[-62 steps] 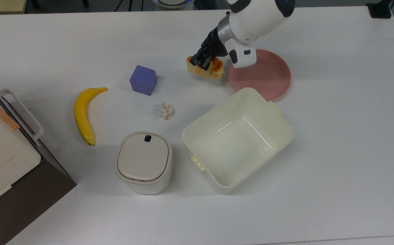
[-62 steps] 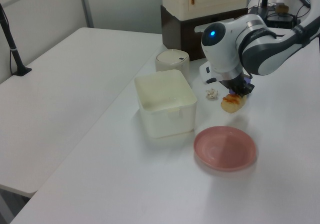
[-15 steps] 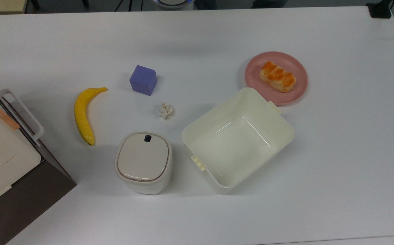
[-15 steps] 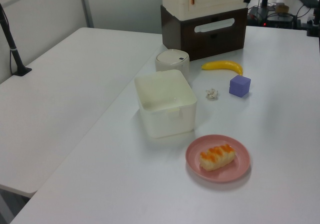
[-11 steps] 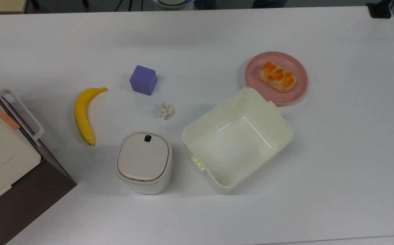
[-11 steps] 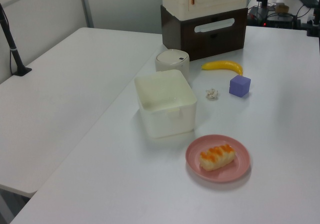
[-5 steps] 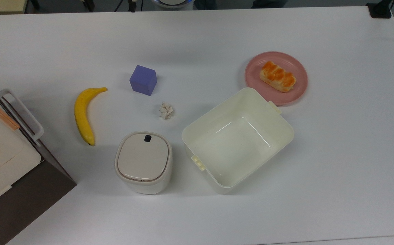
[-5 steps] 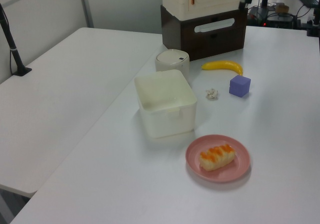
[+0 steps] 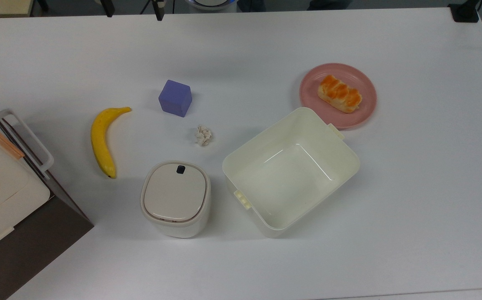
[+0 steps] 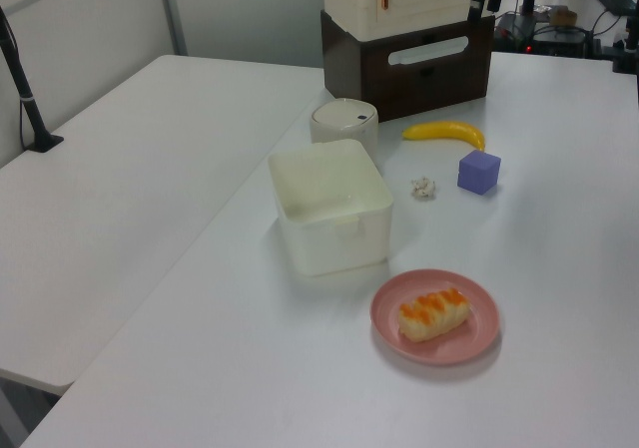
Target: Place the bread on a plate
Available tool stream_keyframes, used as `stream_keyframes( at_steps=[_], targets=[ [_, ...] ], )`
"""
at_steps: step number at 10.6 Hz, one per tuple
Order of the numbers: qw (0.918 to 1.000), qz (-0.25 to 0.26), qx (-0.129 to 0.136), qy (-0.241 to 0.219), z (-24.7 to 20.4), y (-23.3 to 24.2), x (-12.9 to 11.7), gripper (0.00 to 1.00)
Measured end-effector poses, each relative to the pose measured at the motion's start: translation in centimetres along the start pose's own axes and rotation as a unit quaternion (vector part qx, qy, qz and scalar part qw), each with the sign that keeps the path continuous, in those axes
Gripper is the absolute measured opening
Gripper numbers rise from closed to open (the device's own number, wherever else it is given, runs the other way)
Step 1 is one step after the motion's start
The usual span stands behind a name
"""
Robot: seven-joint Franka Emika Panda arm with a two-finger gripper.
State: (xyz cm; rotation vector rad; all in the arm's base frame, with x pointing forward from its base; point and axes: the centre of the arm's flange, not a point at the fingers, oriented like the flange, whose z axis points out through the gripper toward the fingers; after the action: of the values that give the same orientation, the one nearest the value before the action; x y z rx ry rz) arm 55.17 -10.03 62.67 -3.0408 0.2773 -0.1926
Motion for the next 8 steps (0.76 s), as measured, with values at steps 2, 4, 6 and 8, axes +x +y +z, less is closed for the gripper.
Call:
stream_keyframes(
  at_steps=[2, 4, 6, 8],
  targets=[
    [1.0000, 0.002, 0.000, 0.000, 0.01, -0.31, -0.01, 1.00],
    [1.0000, 0.000, 0.001, 0.001, -0.06, -0.68, -0.04, 1.00],
    [0.9999, 0.010, 0.001, -0.004, -0.07, -0.87, -0.20, 1.00],
    [0.9998, 0.017, 0.001, -0.010, -0.11, -0.81, -0.36, 1.00]
  ],
)
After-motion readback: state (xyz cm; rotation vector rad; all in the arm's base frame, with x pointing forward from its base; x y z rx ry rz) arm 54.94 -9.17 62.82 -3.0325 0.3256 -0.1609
